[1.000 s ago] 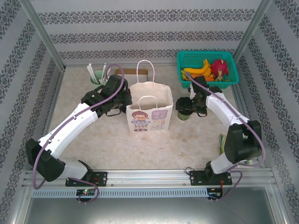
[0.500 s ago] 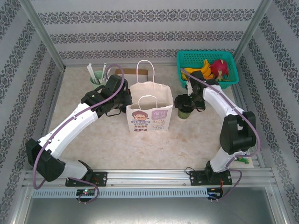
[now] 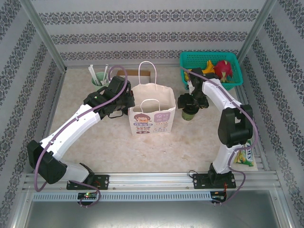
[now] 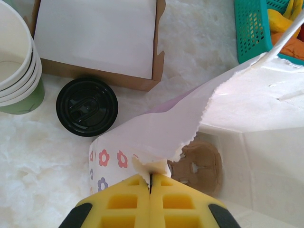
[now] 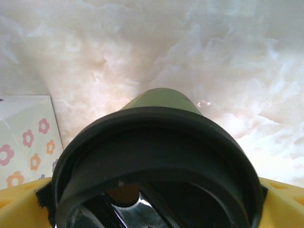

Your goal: Pack the takeout coffee

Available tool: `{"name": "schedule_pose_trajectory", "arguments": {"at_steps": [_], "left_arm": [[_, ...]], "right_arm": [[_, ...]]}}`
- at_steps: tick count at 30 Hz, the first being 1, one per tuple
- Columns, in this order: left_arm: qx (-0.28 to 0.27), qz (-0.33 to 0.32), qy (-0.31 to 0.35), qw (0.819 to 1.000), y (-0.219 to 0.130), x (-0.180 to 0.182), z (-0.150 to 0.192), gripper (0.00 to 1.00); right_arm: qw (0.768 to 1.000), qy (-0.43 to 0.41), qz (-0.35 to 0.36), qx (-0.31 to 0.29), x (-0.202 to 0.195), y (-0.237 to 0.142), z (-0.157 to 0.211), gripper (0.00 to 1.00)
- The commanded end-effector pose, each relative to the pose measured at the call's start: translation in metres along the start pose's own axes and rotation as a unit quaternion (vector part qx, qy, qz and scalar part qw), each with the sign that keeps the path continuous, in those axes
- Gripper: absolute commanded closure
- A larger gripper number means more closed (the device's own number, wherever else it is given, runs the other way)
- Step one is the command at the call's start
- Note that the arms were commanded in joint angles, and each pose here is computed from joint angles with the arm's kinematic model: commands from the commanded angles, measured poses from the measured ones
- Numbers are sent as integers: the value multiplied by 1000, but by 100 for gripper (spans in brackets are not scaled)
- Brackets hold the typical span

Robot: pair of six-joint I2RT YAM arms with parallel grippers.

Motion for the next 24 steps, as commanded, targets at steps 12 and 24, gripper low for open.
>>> {"name": "schedule_pose_trajectory", "arguments": {"at_steps": [12, 24], "left_arm": [[11, -7, 15, 1000, 2, 2, 1, 97], [22, 18, 12, 1000, 4, -3, 7, 96]], "right_arm": [[998, 2, 55, 33, -3, 1, -1, 2], [998, 12, 50, 38, -4, 9, 1, 2]]}}
Point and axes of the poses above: each hand's point on the last joint's axis, 136 mm out from that joint toward the fingers, its own y axis out along the fingers, its own x axis along the line the jaws close on, z = x × y, the point moved 4 cm from there along -y, back along the fingers, and after that the axes turned 7 degrees about y, right-handed, at the moved point
